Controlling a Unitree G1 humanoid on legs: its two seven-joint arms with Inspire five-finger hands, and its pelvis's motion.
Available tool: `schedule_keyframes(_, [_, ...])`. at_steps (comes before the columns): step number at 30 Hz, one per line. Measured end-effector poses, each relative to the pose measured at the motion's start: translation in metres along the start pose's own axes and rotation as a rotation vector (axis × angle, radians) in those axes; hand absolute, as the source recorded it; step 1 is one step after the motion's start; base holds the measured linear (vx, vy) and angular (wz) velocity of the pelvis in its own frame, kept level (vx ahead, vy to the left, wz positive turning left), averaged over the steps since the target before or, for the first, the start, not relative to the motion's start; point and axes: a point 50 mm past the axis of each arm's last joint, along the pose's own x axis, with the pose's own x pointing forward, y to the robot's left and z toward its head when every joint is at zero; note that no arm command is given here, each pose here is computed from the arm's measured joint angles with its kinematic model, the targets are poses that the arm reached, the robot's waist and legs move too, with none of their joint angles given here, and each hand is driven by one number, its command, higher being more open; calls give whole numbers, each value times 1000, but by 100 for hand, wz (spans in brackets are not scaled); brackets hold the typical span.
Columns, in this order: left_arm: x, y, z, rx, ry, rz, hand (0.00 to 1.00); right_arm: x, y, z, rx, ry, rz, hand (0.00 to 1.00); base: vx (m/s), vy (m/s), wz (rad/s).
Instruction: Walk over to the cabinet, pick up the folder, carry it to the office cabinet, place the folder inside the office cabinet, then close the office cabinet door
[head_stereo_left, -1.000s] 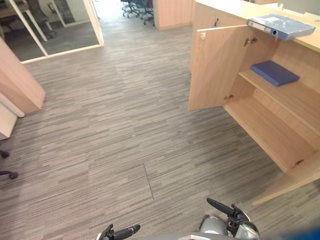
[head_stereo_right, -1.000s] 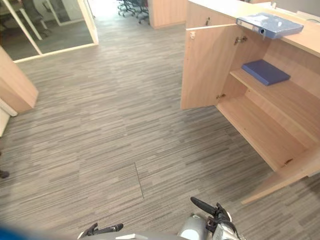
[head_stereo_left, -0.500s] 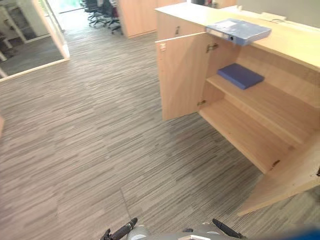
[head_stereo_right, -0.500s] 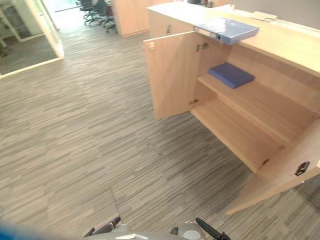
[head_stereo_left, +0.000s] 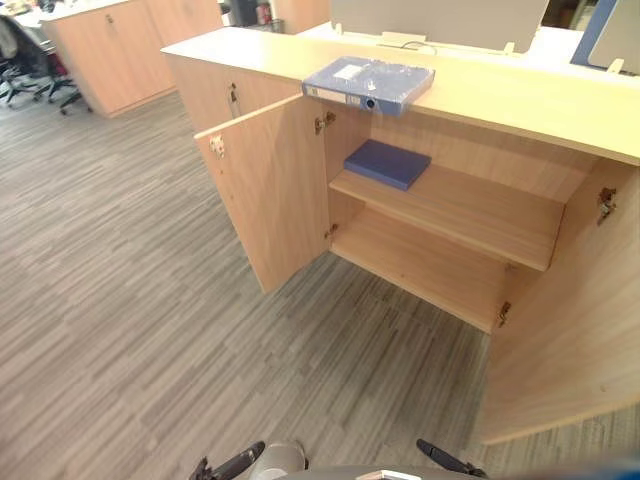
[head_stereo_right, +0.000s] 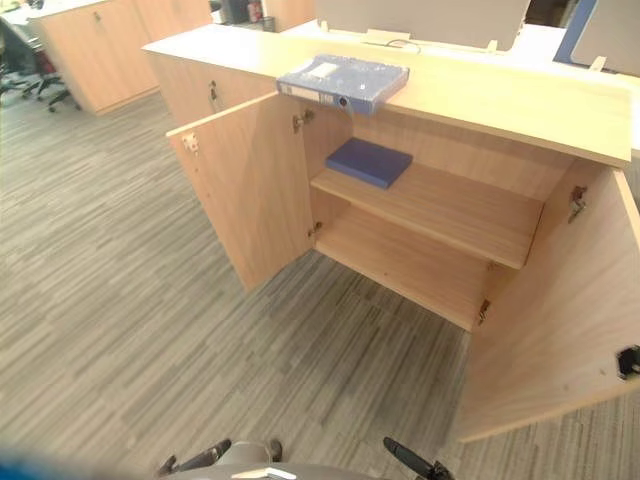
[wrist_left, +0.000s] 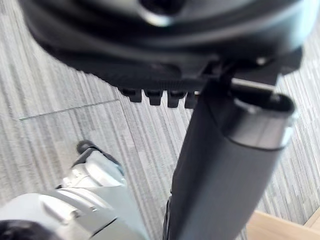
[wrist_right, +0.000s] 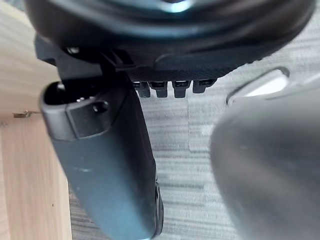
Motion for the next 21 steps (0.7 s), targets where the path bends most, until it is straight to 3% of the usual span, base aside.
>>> schedule_keyframes(4, [-1,-1,-6,45,18,-12,100,1,-18,12,-17,-27,-48,100,334,406,-22])
schedule_keyframes(8, [0,-6,-2,112,6,-44,100,3,-2,20,-33,-44,11,100,220,171,-26])
schedule_keyframes(15, [3,-21,17,100,-42,-72,100,0,6,23,-11,-100,28,100,230,-123,-4])
schedule_keyframes(18, [2,-46,24,108,-75,-146,100,0,3,24,-8,-103,16,100,417,-243,61])
schedule_keyframes(21, [-1,-54,26,71,-89,-179,100,0,2,21,-9,-91,14,100,304,-246,32])
